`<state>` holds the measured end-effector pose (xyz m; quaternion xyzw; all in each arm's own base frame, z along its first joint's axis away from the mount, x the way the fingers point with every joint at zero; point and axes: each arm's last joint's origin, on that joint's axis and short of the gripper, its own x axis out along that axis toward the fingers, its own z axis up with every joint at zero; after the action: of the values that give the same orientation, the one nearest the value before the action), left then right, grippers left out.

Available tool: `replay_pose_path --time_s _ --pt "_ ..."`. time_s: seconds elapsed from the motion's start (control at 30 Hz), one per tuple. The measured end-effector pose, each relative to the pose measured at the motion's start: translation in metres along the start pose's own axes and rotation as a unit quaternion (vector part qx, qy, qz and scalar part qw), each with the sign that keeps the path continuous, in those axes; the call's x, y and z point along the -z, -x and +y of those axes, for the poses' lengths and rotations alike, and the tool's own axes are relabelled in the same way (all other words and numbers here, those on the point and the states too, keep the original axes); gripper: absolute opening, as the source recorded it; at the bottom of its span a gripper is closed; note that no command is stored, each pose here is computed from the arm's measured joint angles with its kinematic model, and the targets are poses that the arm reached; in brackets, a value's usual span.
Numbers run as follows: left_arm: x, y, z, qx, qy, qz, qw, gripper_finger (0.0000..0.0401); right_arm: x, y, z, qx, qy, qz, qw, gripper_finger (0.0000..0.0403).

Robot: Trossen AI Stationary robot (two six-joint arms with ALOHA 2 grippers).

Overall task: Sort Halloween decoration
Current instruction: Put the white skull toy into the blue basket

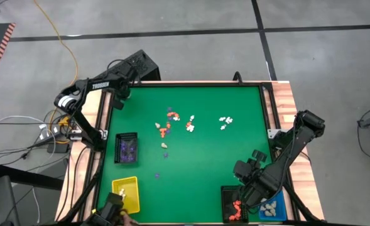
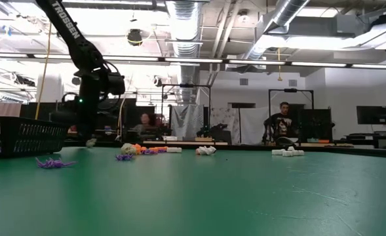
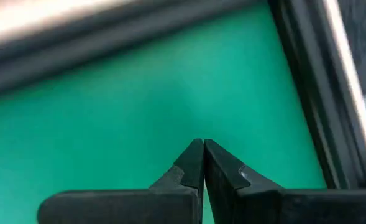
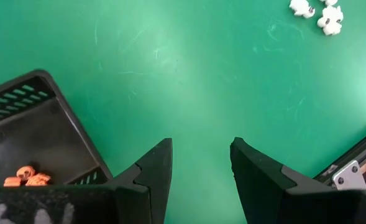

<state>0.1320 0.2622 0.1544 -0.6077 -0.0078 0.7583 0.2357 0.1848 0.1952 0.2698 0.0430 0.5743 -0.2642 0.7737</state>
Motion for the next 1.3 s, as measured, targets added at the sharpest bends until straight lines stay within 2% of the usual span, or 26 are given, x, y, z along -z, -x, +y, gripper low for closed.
replay_pose_path --time_s 0.1,0.23,0.3,0.4,0.53,0.63,0.87,1.3 --pt "0.005 0.001 -0.003 0.015 -0.035 0.059 0.998 0.0 0.0 0.0 0.0 0.002 0.001 -0.007 1.0 0.0179" --pt "0.022 0.006 0.002 0.001 -0.104 0.189 0.977 0.0 -0.001 0.0 0.0 0.005 0.018 -0.019 1.0 0.0179" --pt "0.033 0.01 0.007 -0.012 -0.13 0.202 0.971 0.0 -0.002 0.0 0.0 0.007 0.027 -0.027 0.999 0.0179" --pt "0.048 0.015 0.011 -0.004 -0.158 0.173 0.972 0.0 -0.003 -0.001 -0.001 0.01 0.027 -0.033 0.999 0.0179" --pt "0.06 0.021 0.012 0.029 -0.175 0.074 0.981 0.0 -0.004 -0.001 -0.001 0.009 0.026 -0.036 0.999 0.0179" --pt "0.064 0.024 0.006 0.071 -0.167 0.04 0.983 0.0 -0.005 -0.001 -0.001 0.011 0.023 -0.037 0.999 0.0179" --pt "0.061 0.027 -0.009 0.147 -0.102 -0.023 0.984 0.0 -0.01 -0.003 -0.002 0.014 0.015 -0.035 0.999 0.0179" --pt "0.035 0.016 -0.016 0.131 -0.068 -0.059 0.987 0.0 -0.01 -0.003 -0.003 0.015 0.027 -0.036 0.999 0.0179"
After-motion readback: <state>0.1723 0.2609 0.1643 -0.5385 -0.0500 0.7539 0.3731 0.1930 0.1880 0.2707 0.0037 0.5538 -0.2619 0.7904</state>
